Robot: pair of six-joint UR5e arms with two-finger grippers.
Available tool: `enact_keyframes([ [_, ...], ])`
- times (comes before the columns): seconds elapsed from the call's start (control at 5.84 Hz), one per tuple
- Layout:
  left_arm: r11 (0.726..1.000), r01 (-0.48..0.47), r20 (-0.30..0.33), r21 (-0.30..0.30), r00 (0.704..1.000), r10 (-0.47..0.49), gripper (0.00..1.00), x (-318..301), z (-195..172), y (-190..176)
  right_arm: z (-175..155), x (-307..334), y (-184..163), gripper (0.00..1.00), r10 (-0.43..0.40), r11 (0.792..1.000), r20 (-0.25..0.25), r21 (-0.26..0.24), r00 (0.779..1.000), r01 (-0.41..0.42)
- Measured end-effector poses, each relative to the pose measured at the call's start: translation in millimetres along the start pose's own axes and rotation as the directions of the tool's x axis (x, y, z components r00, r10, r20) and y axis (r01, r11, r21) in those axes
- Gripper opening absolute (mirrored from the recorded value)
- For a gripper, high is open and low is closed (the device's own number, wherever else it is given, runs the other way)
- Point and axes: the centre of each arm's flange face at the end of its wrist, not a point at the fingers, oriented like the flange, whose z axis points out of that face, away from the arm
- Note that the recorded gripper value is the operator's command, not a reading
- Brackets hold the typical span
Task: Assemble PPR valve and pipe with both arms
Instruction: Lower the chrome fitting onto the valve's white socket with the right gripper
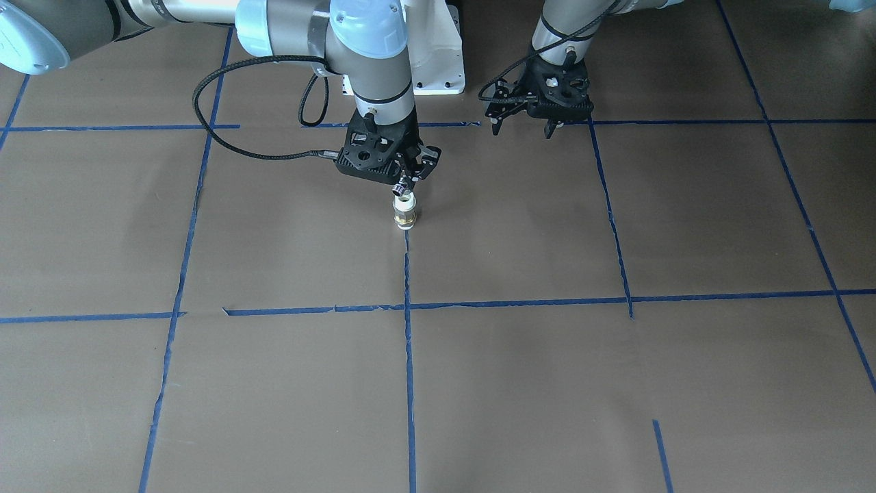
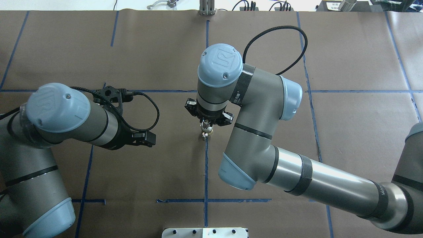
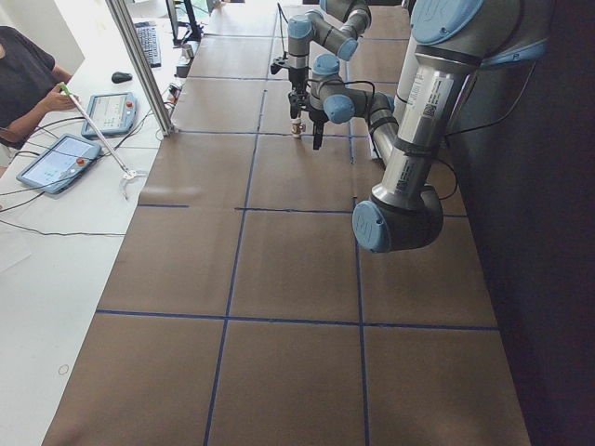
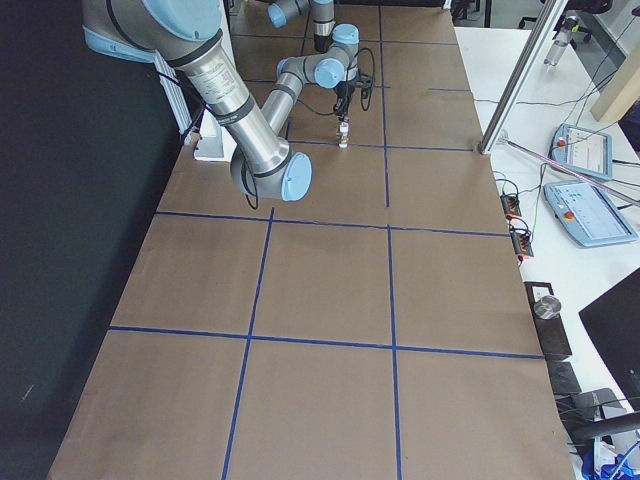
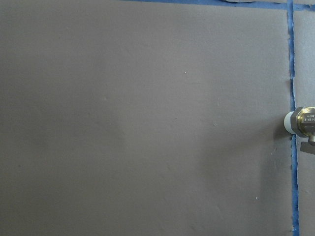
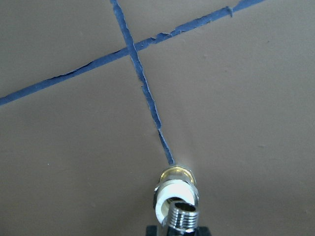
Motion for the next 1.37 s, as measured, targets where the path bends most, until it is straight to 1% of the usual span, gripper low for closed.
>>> enact_keyframes([
  [1.03,1.0,0.0,-0.005,0.003,1.0,0.0,1.0,0.8,-3.0,0.7,3.0,0.4,-3.1,0.0,0.001,1.0,-0.005,0.024,1.0,-0.001],
  [1.2,1.0,0.0,-0.005,0.004,1.0,0.0,1.0,0.8,-3.1,0.7,4.7,1.3,-3.7,0.01,0.001,1.0,-0.008,0.024,1.0,-0.001],
  [1.37,1.0,-0.001,-0.005,0.004,1.0,0.001,1.0,0.8,-3.1,0.7,7.4,2.2,-3.3,0.04,0.001,1.0,-0.012,0.023,1.0,-0.001],
])
